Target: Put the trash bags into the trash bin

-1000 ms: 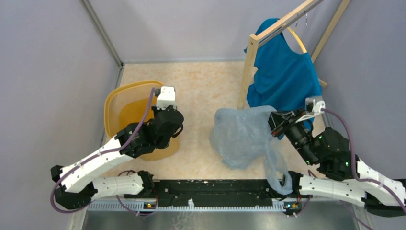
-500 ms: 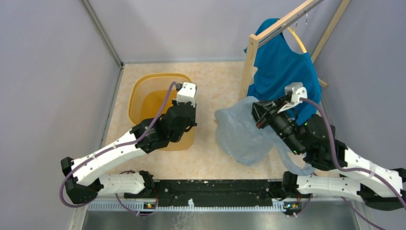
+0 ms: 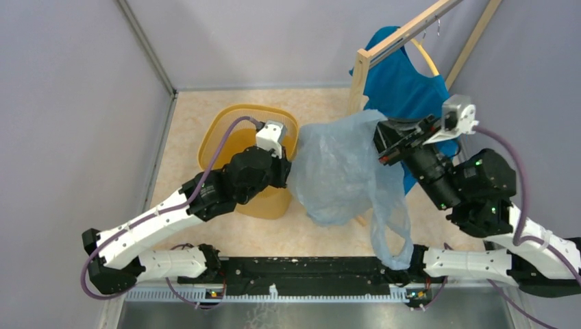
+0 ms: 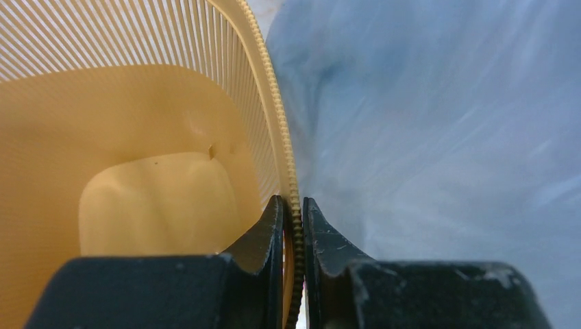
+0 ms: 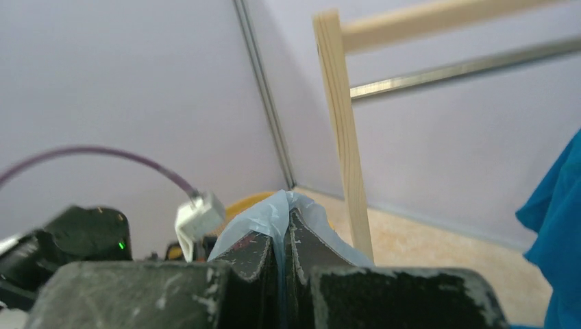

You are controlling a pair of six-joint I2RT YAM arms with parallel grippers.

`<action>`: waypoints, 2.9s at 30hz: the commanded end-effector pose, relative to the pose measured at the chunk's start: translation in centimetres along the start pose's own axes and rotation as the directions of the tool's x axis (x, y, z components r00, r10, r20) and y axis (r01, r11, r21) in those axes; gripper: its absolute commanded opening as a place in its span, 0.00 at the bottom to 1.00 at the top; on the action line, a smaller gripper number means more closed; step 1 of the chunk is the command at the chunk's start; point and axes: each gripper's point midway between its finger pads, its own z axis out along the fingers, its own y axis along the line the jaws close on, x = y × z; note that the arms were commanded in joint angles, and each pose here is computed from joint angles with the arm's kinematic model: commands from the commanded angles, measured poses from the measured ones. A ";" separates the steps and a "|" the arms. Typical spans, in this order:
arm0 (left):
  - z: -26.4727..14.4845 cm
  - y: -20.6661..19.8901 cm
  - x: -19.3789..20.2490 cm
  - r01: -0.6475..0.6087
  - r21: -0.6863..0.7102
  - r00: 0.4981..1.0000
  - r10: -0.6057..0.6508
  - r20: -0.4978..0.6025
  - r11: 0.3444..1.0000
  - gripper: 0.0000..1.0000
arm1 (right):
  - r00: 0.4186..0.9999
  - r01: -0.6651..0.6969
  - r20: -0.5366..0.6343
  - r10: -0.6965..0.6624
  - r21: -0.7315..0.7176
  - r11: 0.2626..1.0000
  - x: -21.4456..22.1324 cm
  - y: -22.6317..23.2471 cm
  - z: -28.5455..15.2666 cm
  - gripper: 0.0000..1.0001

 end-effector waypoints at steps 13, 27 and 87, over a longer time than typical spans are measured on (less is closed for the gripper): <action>-4.5 -7.0 -0.2 0.039 0.449 0.999 -0.029 -0.030 0.893 0.32 | 0.941 0.132 0.331 -0.077 -0.148 0.980 -14.4 5.7 4.5 0.00; -10.2 -1.0 -5.8 -0.078 0.280 0.984 0.029 0.174 0.957 0.61 | 0.897 0.185 0.440 -0.040 -0.294 0.938 -17.4 12.4 9.7 0.00; -6.1 5.8 -19.1 0.055 -0.018 0.939 -0.045 0.340 0.998 0.98 | 0.976 0.106 -0.175 -0.131 -0.143 0.984 3.1 7.1 10.1 0.00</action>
